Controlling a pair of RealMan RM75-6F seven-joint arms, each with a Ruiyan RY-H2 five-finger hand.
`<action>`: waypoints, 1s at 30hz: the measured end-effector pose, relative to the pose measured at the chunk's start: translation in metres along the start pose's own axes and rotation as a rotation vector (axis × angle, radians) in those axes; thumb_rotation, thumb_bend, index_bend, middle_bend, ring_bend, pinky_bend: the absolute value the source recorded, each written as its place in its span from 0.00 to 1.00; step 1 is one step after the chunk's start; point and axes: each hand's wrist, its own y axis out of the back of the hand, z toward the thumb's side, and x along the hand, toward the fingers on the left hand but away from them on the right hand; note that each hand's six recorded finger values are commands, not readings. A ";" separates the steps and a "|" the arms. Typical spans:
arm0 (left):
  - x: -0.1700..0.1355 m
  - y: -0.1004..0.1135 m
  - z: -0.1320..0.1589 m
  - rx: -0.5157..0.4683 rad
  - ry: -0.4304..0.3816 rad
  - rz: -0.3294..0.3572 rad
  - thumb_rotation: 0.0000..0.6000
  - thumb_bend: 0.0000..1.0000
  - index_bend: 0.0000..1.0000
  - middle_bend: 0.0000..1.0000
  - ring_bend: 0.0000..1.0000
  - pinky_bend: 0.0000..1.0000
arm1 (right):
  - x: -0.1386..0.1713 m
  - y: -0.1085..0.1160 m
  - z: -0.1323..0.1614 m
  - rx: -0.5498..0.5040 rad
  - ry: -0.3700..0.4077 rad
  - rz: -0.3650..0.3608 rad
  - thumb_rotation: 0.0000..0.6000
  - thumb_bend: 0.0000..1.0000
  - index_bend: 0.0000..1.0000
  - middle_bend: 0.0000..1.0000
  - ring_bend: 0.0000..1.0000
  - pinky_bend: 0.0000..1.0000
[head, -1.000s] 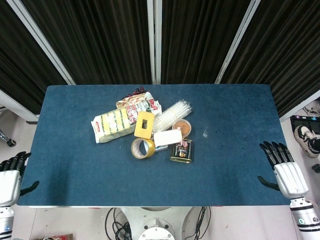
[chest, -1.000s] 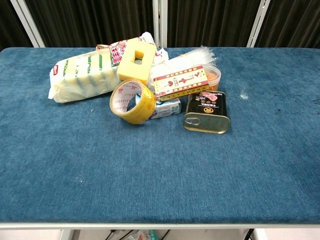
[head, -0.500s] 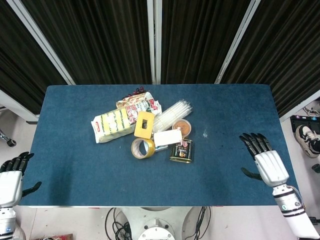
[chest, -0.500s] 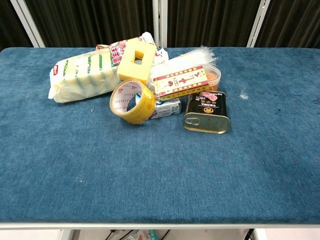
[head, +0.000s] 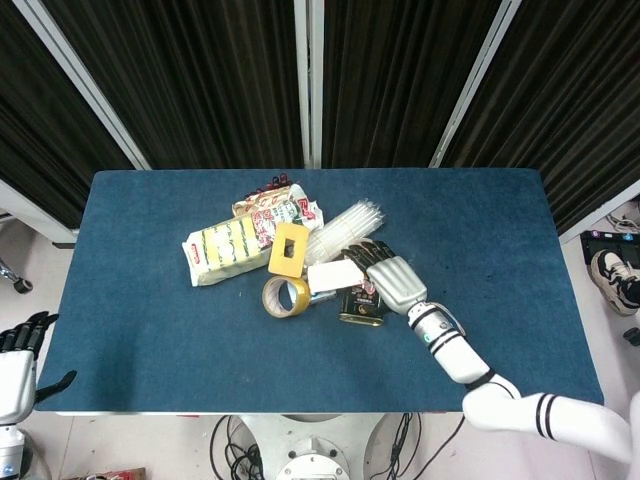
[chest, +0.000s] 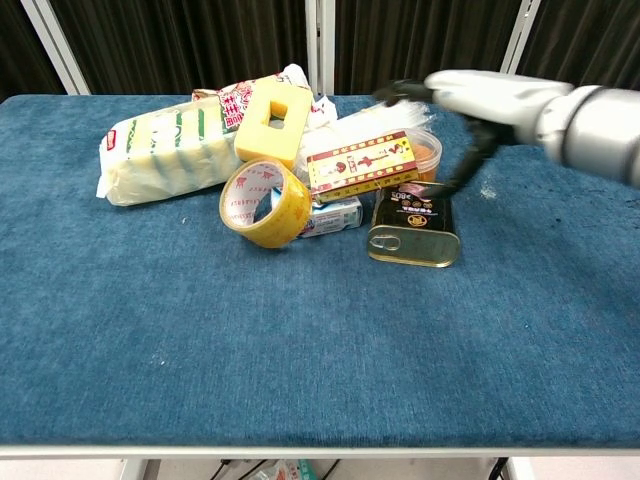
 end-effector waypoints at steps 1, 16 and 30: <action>-0.001 0.000 -0.001 0.000 0.003 0.000 1.00 0.09 0.18 0.17 0.21 0.24 | -0.012 -0.003 0.008 0.015 0.004 -0.002 1.00 0.13 0.02 0.10 0.00 0.07; -0.004 -0.003 -0.011 -0.017 0.026 0.000 1.00 0.09 0.18 0.17 0.21 0.24 | -0.052 -0.024 0.024 0.119 -0.018 -0.047 1.00 0.32 0.50 0.42 0.27 0.32; -0.002 -0.001 -0.009 -0.018 0.021 0.006 1.00 0.09 0.19 0.17 0.21 0.24 | -0.016 0.004 0.032 -0.011 0.150 -0.233 1.00 0.36 0.66 0.54 0.41 0.48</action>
